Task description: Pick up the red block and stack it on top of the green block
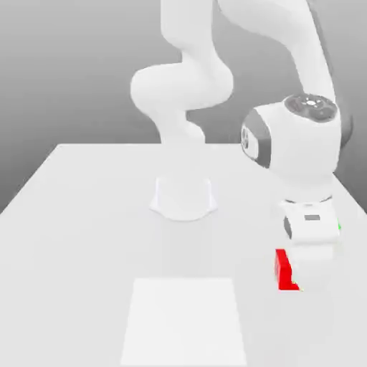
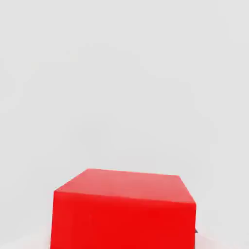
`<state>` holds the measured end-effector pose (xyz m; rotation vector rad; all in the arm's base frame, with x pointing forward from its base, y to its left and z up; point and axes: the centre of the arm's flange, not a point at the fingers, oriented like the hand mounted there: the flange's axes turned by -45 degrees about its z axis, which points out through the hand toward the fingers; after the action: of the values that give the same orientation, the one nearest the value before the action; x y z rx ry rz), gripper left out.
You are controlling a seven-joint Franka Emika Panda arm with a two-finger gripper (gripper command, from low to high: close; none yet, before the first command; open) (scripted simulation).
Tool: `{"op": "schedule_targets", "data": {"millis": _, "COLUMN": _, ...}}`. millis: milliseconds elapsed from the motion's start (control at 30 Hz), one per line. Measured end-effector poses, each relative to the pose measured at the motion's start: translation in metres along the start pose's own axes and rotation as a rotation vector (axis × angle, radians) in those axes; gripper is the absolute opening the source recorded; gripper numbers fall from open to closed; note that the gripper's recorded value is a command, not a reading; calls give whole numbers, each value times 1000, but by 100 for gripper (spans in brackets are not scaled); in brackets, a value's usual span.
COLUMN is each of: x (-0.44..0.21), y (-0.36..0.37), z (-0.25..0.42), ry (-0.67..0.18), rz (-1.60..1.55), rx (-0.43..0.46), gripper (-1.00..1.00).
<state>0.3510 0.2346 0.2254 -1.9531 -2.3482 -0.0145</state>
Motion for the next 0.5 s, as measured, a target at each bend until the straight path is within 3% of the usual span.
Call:
{"op": "schedule_targets", "data": {"millis": 233, "x": 97, "y": -89, "z": -2, "ry": -24, "rz": -379, "rx": 5, "gripper": -100}}
{"op": "schedule_targets", "data": {"millis": 500, "x": 146, "y": -182, "z": 9, "ry": -87, "rz": -719, "rx": -18, "gripper": -100}}
